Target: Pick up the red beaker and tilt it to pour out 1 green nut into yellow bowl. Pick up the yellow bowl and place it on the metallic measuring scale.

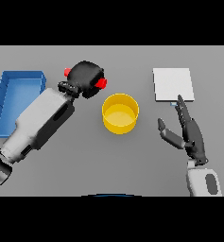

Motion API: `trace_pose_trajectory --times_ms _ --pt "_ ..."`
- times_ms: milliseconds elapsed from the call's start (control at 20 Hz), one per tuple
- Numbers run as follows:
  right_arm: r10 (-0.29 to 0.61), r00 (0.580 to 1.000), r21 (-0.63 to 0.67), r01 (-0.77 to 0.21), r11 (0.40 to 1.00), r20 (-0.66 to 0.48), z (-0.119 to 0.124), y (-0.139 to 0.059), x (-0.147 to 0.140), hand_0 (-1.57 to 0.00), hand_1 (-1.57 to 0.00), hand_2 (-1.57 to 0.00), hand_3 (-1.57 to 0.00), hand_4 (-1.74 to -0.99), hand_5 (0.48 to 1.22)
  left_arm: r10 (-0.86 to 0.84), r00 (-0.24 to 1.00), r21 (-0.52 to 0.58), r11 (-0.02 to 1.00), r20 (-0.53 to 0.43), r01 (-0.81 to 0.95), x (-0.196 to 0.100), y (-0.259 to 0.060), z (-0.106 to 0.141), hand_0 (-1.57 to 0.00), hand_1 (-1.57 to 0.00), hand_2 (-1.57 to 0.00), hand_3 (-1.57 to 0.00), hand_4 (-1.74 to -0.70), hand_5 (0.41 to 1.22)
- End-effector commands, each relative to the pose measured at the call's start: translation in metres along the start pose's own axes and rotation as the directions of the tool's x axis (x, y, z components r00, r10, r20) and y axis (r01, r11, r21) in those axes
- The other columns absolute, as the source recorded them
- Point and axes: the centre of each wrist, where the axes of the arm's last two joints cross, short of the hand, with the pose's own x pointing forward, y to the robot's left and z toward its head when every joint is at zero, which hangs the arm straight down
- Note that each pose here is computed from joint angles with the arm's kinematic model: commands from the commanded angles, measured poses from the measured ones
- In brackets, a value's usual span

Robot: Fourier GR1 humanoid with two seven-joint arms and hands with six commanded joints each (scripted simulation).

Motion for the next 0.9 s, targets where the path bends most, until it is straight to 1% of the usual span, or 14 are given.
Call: trace_pose_trajectory --times_ms 0,50,100,200,250,350,400,500,600,650,700,800,850 --pt "-0.003 1.0 -0.008 0.003 1.0 -0.008 -0.002 -0.001 0.0 0.0 0.0 0.0 0.0 -1.278 0.672 -0.06 0.998 -0.033 0.998 0.014 0.06 0.003 -0.001 -0.001 -1.57 -1.57 -1.57 -1.48 -1.63 1.211" --pt "-0.026 1.0 -0.006 0.025 1.0 -0.015 -0.004 0.003 0.001 0.0 0.0 0.0 0.0 -1.279 0.661 -0.116 0.993 -0.056 0.992 0.01 0.116 0.006 0.004 -0.003 -1.57 -1.57 -1.57 -1.4 -1.65 1.213" --pt "-0.024 1.0 -0.012 0.024 1.0 -0.01 -0.005 0.002 0.001 0.0 0.0 0.0 0.0 -1.279 0.651 -0.163 0.987 -0.081 0.983 0.004 0.163 0.015 0.009 -0.006 -1.57 -1.57 -1.57 -1.36 -1.66 1.214" --pt "-0.039 0.999 -0.013 0.039 0.999 -0.019 -0.002 0.0 0.0 0.0 0.0 0.0 0.0 -1.292 0.635 -0.269 0.963 -0.141 0.953 0.013 0.268 0.021 0.01 -0.01 -1.57 -1.57 -1.57 -1.31 -1.68 1.217" --pt "-0.045 0.999 -0.013 0.045 0.999 -0.026 -0.001 -0.002 -0.003 0.0 0.0 0.0 0.0 -1.299 0.627 -0.313 0.95 -0.151 0.938 0.02 0.312 0.024 0.013 -0.014 -1.57 -1.57 -1.57 -1.3 -1.69 1.218" --pt "-0.07 0.997 -0.006 0.07 0.998 -0.023 -0.001 0.001 -0.004 0.0 0.0 0.0 0.0 -1.299 0.612 -0.382 0.923 -0.176 0.906 0.05 0.385 0.032 0.014 -0.016 -1.57 -1.57 -1.57 -1.24 -1.7 1.219" --pt "-0.069 0.998 -0.015 0.069 0.998 -0.013 -0.002 0.0 -0.001 0.0 0.0 0.0 0.0 -1.301 0.607 -0.411 0.91 -0.178 0.892 0.063 0.415 0.036 0.018 -0.018 -1.57 -1.57 -1.57 -1.2 -1.71 1.219" --pt "-0.066 0.998 -0.009 0.066 0.998 -0.007 -0.002 0.001 -0.002 0.0 0.0 0.0 0.0 -1.297 0.607 -0.478 0.874 -0.182 0.855 0.087 0.486 0.043 0.021 -0.024 -1.57 -1.57 -1.57 -1.34 -1.72 1.22" --pt "-0.062 0.998 -0.013 0.062 0.998 -0.012 -0.003 0.001 -0.002 0.0 0.0 0.0 0.0 -1.3 0.601 -0.55 0.827 -0.168 0.81 0.114 0.562 0.051 0.023 -0.027 -1.57 -1.57 -1.57 -1.42 -1.73 1.22" --pt "-0.053 0.998 -0.019 0.052 0.998 -0.016 -0.001 -0.001 -0.004 0.0 0.0 0.0 0.0 -1.297 0.6 -0.584 0.803 -0.169 0.785 0.123 0.596 0.057 0.022 -0.028 -1.57 -1.57 -1.57 -1.45 -1.73 1.22" --pt "-0.044 0.999 -0.026 0.043 0.999 -0.025 -0.001 -0.004 -0.004 0.0 0.0 0.0 0.0 -1.298 0.599 -0.607 0.782 -0.167 0.764 0.139 0.623 0.057 0.025 -0.028 -1.57 -1.57 -1.57 -1.47 -1.73 1.221" --pt "-0.031 0.999 -0.019 0.031 0.999 -0.027 -0.004 -0.001 -0.004 0.0 0.0 0.0 0.0 -1.297 0.602 -0.66 0.735 -0.149 0.72 0.155 0.678 0.061 0.022 -0.027 -1.57 -1.57 -1.57 -1.51 -1.73 1.221" --pt "-0.034 0.999 -0.022 0.033 0.999 -0.028 -0.003 -0.003 -0.006 0.0 0.0 0.0 0.0 -1.291 0.603 -0.683 0.713 -0.138 0.699 0.159 0.701 0.062 0.021 -0.03 -1.57 -1.57 -1.57 -1.52 -1.74 1.221"
